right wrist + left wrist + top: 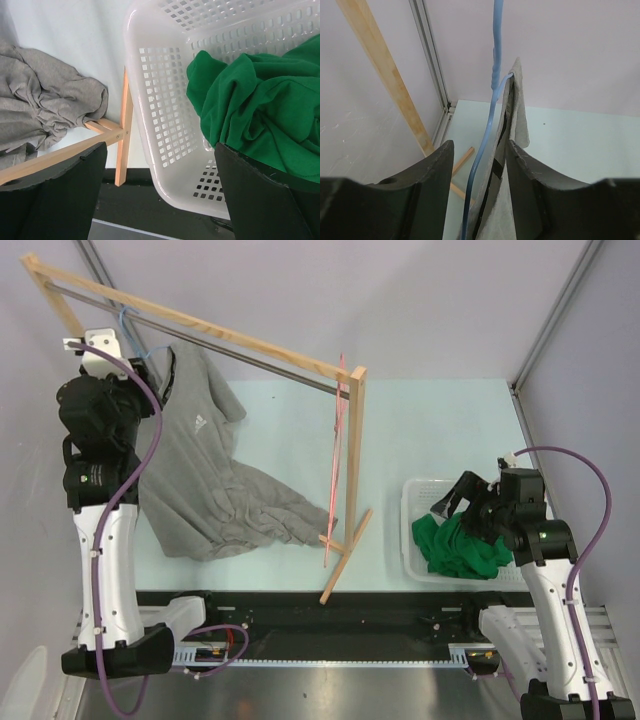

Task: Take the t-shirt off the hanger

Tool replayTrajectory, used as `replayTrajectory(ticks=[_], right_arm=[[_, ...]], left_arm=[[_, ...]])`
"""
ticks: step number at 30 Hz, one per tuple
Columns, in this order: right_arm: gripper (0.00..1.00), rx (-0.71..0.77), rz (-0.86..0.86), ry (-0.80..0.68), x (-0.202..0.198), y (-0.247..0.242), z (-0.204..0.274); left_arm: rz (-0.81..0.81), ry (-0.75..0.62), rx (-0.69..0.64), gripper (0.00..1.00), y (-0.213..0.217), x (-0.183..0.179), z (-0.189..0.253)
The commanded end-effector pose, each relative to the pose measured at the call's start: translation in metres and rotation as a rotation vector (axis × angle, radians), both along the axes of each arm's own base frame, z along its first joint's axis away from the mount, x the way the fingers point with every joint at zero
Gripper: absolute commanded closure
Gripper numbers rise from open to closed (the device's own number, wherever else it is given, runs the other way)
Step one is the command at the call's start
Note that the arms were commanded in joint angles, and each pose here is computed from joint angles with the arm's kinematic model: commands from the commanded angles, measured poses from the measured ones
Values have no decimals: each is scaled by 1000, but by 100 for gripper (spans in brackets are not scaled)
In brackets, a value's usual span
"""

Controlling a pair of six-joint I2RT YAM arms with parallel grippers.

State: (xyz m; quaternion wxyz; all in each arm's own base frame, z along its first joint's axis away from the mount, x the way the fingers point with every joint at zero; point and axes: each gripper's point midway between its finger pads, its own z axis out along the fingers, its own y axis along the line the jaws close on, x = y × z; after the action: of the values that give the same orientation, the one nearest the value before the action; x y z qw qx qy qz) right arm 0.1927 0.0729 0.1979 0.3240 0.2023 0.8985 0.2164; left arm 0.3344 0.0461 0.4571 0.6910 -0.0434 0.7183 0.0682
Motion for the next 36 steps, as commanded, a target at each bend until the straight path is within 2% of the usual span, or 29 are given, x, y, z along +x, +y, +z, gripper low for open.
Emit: replayTrajectory(ticks=[1, 2, 4, 7, 9, 10, 12, 15, 24, 31, 33, 36], right_arm=[[7, 21, 24, -59, 3, 5, 20], [7, 24, 25, -62, 3, 6, 21], [7, 22, 25, -64, 3, 6, 22], [7, 25, 26, -70, 3, 6, 24], [7, 27, 26, -68, 2, 6, 24], [7, 29, 27, -69, 3, 7, 24], [7, 34, 27, -68, 2, 7, 24], [7, 39, 31, -73, 2, 8, 27], [7, 33, 32, -73, 0, 7, 27], [7, 33, 36, -80, -2, 8, 28], [7, 30, 37, -81, -2, 7, 28], [7, 28, 38, -79, -2, 7, 27]], left_arm=[[2, -43, 13, 51, 3, 5, 10], [-1, -36, 11, 56, 3, 7, 7], [-8, -23, 4, 58, 2, 11, 3], [-28, -28, 3, 74, -1, 11, 4], [-54, -37, -7, 79, -5, 10, 6], [-62, -43, -9, 88, -7, 11, 8], [-70, -61, -17, 89, -9, 7, 13], [-82, -72, -20, 100, -11, 6, 15], [-247, -120, -160, 100, -39, -7, 26], [-418, -164, -412, 100, -51, -16, 25], [-485, -138, -478, 100, -54, -20, 16], [-558, -185, -566, 100, -58, -26, 24]])
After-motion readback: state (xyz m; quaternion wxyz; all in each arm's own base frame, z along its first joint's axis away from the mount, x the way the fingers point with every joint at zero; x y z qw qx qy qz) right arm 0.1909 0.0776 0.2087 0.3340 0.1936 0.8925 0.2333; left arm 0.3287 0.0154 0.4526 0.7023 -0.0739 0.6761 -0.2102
